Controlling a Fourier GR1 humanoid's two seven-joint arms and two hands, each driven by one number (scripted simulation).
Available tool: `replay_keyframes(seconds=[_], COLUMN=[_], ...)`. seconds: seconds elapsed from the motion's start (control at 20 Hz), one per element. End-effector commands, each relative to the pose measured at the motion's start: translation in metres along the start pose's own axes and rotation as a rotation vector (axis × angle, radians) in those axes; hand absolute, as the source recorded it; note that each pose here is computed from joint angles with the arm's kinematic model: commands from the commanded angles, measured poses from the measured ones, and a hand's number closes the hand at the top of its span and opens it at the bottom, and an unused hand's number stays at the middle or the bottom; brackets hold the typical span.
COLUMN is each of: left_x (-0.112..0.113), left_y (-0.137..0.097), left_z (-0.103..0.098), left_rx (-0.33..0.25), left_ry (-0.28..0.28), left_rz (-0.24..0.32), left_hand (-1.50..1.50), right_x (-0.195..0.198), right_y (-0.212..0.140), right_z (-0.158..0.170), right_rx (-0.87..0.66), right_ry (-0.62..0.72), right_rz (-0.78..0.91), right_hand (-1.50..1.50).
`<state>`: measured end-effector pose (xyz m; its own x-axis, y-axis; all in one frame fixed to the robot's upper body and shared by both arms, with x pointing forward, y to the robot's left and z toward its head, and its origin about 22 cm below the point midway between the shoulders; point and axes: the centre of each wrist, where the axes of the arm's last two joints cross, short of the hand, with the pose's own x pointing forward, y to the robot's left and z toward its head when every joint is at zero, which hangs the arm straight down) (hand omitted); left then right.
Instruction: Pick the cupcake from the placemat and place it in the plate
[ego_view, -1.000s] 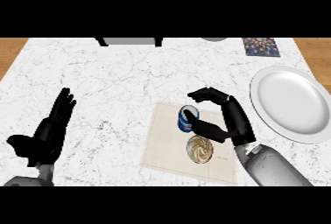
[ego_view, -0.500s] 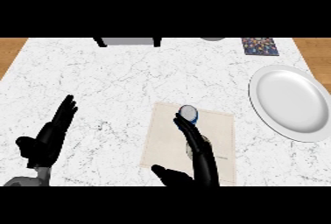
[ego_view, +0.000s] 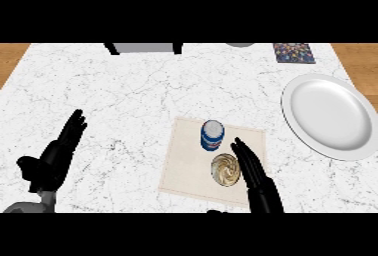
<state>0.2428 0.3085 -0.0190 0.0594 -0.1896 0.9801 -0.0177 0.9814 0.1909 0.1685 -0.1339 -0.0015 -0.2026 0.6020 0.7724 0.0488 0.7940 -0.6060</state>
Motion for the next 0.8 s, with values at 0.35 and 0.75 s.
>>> replay_keyframes(seconds=[0.35,0.75], left_x=[-0.009,-0.006], left_y=[-0.024,0.011], left_z=[-0.006,0.0], left_rx=[-0.014,-0.015], left_ry=[-0.009,-0.012], left_rz=[0.007,-0.007], left_hand=[0.0,0.0], right_x=[0.056,0.04], right_y=[-0.033,-0.04], right_z=[-0.015,-0.019], right_rx=[0.243,0.311], right_ry=[0.25,0.377], right_rz=[0.283,0.378], right_hand=[-1.5,-1.5])
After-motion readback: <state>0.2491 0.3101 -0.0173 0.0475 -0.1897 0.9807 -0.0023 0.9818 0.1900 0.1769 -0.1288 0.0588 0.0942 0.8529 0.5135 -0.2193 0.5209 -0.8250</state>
